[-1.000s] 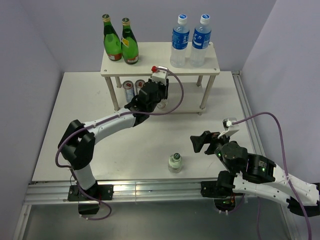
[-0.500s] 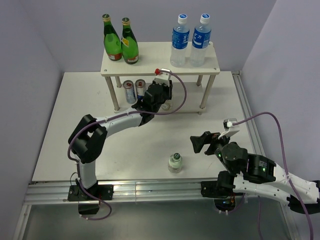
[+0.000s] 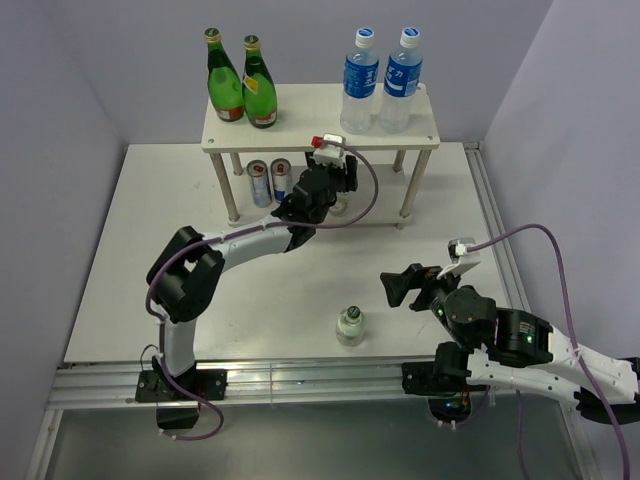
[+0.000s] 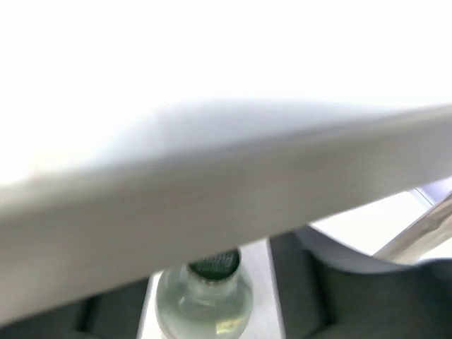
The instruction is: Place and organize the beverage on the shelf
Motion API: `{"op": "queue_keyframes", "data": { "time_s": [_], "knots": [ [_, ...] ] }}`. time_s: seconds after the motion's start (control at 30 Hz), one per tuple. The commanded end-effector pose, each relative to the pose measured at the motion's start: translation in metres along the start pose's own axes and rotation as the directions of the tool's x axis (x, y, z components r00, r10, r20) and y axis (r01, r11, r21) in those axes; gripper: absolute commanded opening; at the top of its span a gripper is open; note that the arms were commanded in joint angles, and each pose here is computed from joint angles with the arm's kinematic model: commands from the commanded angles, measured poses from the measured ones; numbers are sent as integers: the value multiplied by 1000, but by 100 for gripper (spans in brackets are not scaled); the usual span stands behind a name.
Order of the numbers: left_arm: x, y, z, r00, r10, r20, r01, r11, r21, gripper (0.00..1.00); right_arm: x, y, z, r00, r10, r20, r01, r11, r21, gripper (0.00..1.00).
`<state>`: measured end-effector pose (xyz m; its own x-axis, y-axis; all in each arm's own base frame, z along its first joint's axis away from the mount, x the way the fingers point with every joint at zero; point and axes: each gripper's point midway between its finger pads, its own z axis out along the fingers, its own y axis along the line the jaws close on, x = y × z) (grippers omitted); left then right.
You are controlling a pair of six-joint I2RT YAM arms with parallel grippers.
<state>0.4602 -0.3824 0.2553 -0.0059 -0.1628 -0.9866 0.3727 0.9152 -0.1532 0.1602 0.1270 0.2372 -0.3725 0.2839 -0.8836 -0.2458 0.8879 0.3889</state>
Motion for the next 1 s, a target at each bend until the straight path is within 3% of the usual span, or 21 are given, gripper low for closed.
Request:
{"op": "queue_keyframes", "data": {
  "time_s": [0.0, 0.07, 0.17, 0.27, 0.67, 0.7, 0.97],
  "knots": [
    [-53, -18, 4, 989, -47, 141, 42, 998, 35, 70, -3, -3, -1, 1000, 19, 24, -19, 1000, 15, 100],
    [-52, -19, 3, 991, -28, 133, 24, 999, 32, 78, -4, -3, -1, 999, 21, 24, -22, 1000, 14, 100],
    [-48, -21, 1, 992, -10, 124, 7, 1000, 27, 81, -4, -3, -1, 999, 22, 25, -22, 1000, 13, 100],
    [-45, -22, -4, 994, 2, 111, -4, 1000, 17, 99, -4, -3, -2, 999, 25, 26, -26, 1000, 12, 100],
    [-65, -27, -95, 997, 42, 59, -43, 999, 6, 99, -3, -3, -2, 999, 21, 24, -21, 1000, 14, 100],
    [-79, -23, -105, 997, 26, 72, -26, 1000, 3, 99, -3, -3, -2, 999, 21, 25, -22, 1000, 17, 100],
    [-32, -30, -213, 988, 15, -152, 13, 983, 185, 93, -3, -4, -1, 999, 21, 27, -22, 999, 30, 100]
  ]
}}
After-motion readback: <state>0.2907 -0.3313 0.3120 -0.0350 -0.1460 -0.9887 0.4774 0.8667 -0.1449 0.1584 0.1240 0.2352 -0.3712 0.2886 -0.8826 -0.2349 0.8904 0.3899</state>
